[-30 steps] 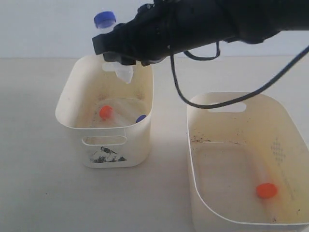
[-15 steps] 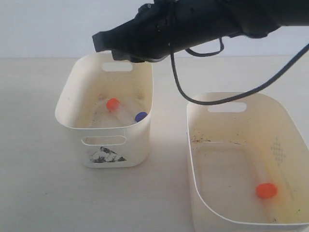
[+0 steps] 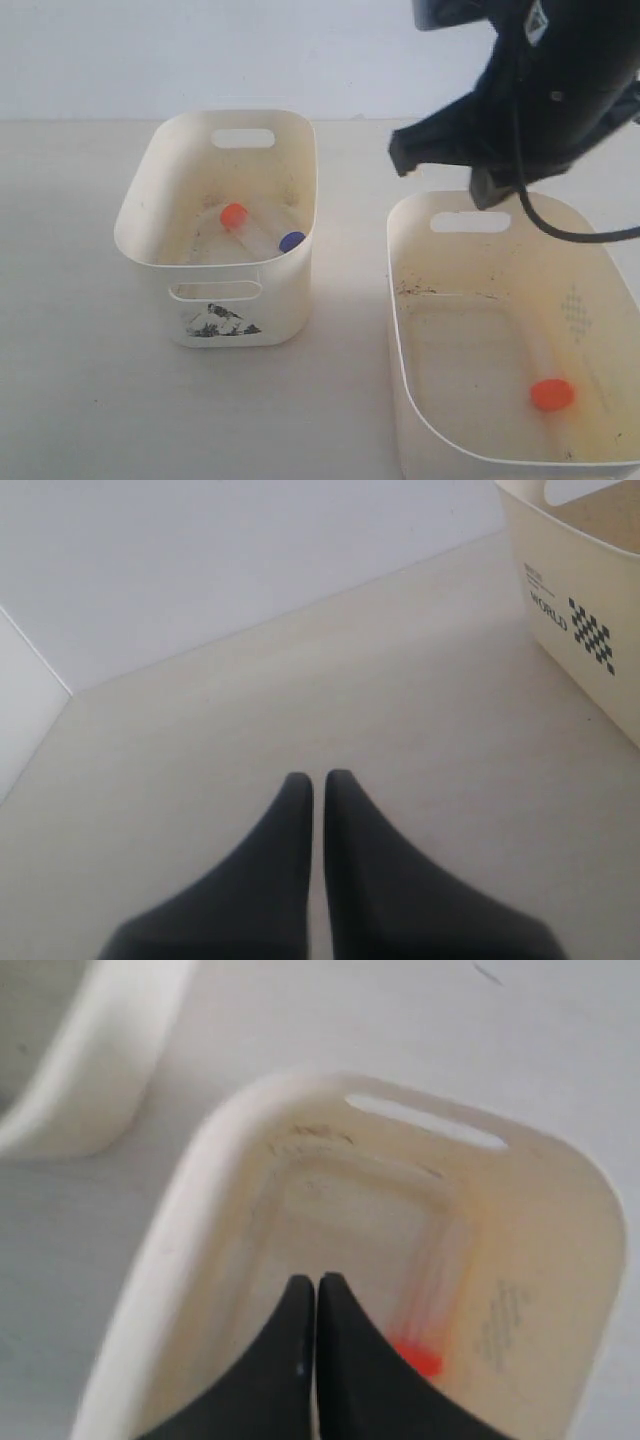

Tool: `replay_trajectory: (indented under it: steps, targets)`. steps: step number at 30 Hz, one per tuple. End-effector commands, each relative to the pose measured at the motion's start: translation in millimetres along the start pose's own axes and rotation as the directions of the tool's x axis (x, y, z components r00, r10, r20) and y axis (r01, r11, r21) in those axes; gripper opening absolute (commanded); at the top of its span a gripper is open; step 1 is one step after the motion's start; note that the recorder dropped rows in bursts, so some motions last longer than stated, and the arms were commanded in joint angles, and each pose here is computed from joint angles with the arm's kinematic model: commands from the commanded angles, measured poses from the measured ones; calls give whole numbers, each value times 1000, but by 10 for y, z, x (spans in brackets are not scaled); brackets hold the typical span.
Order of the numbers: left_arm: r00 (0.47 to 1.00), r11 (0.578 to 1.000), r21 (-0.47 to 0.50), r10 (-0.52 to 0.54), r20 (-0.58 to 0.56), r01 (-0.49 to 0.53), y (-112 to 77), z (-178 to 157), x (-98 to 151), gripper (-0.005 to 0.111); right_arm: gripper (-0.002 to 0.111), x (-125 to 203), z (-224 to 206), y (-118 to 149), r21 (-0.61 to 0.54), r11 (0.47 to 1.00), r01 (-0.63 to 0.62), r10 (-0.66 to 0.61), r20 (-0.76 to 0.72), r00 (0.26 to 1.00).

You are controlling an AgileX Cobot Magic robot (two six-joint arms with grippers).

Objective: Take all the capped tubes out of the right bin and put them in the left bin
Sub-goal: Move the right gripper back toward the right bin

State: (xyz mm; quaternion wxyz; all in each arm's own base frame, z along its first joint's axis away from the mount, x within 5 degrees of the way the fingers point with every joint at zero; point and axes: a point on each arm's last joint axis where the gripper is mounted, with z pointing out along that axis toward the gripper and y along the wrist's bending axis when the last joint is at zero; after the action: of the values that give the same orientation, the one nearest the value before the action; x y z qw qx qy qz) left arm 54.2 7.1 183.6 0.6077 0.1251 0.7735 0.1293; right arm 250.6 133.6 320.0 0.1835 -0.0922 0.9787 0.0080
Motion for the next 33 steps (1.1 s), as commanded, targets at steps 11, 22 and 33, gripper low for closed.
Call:
replay_trajectory:
  steps: [11, 22, 33]
  targets:
    - [1000, 1000, 5, -11, 8, 11, 1, -3, -15, 4, 0, 269, 211, -118, 144, 952, -270, 288, -126, 949]
    - [1000, 1000, 5, -11, 8, 11, 1, -3, -15, 4, 0, 265, 878, -12, 236, 960, -148, 221, -324, 920]
    - [1000, 1000, 5, -11, 8, 11, 1, -3, -15, 4, 0, 267, 1102, 20, 239, 968, -78, 167, -379, 910]
